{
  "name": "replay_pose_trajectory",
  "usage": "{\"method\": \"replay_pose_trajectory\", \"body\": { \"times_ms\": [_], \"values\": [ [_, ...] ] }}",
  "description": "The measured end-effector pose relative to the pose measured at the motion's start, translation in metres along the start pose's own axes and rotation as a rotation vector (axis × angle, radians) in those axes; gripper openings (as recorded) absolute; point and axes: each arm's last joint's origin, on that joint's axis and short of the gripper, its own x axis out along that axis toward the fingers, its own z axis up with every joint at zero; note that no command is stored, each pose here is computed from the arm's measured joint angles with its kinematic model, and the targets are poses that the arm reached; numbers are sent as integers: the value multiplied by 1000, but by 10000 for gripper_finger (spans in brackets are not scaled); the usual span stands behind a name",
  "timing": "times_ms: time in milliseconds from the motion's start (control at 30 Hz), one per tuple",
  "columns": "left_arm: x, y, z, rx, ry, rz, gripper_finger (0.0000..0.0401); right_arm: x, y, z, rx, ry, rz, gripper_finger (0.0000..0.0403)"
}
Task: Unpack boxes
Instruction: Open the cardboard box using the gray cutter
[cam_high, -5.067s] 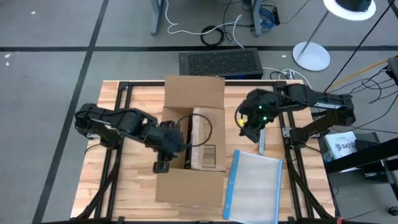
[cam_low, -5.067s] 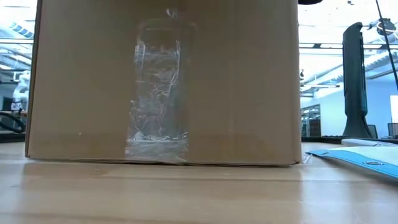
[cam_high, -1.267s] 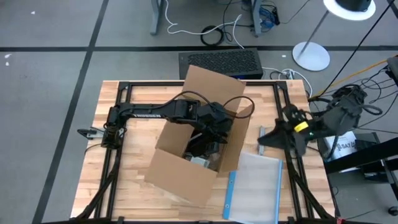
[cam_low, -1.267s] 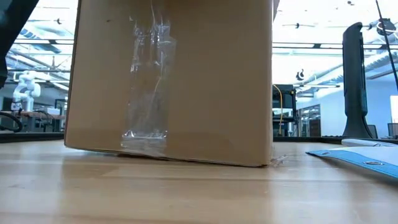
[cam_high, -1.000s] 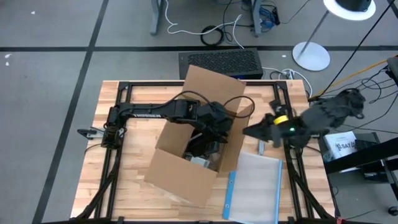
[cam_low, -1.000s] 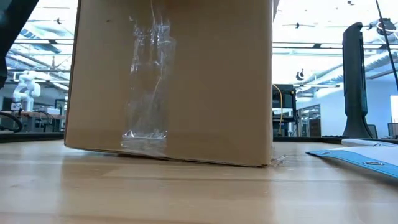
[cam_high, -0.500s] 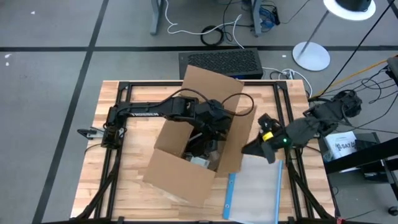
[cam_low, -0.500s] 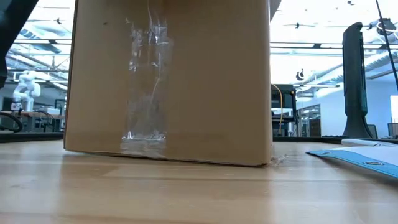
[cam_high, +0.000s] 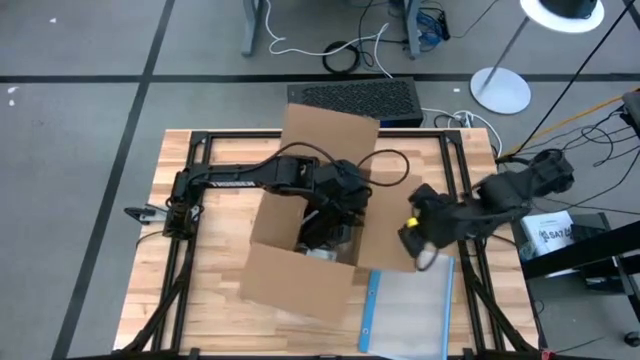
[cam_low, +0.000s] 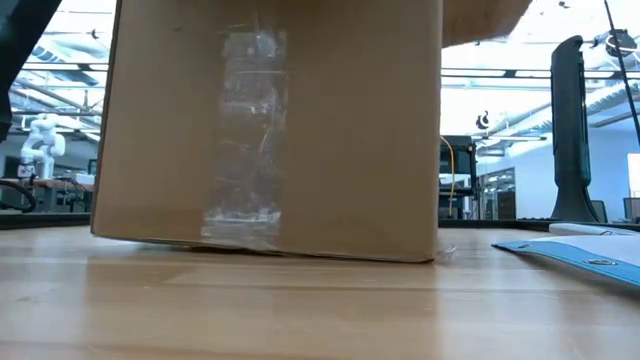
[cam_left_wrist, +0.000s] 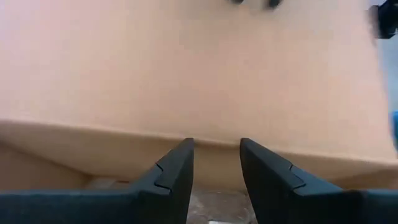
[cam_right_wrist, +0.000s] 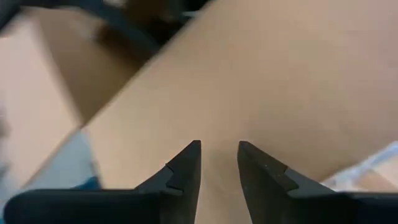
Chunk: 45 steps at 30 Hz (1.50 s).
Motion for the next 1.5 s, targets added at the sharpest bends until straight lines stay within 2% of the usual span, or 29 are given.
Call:
{"method": "replay_pose_trajectory", "body": {
  "times_ms": [167, 300, 467, 633, 867, 967, 1067, 1167, 1267, 1400, 1500],
  "values": [
    [0, 0, -2, -4, 23, 3, 137, 30, 10, 8, -43, 21, -108, 98],
    [-5, 1, -6, -9, 59, 48, 137, 53, 16, 9, -72, 33, -192, 98],
    [-22, 0, -2, -20, 20, 105, 137, 81, 14, 3, -73, 40, -253, 98],
    [-24, 5, -9, -96, 78, 132, 137, 102, 16, 0, -40, 11, -177, 98],
    [4, 9, -11, -162, 91, 18, 137, 122, 28, 17, -35, -61, -1, 98],
    [12, 9, -12, -195, 102, -42, 137, 125, 28, 20, -62, -69, 17, 98],
    [14, 10, -10, -205, 81, -39, 137, 126, 23, 19, -30, -80, -22, 98],
    [6, 9, -3, -183, 56, -22, 137, 129, 18, 17, -4, -88, -58, 98],
    [-18, 6, 10, -171, -21, -42, 137, 130, 17, 12, 2, -95, -81, 98],
    [-46, 3, 11, -176, -10, -32, 137, 129, 18, 11, 11, -89, -68, 98],
    [-49, 4, 5, -180, 59, -12, 137, 119, 22, 11, 18, -98, -19, 98]
  ]
}}
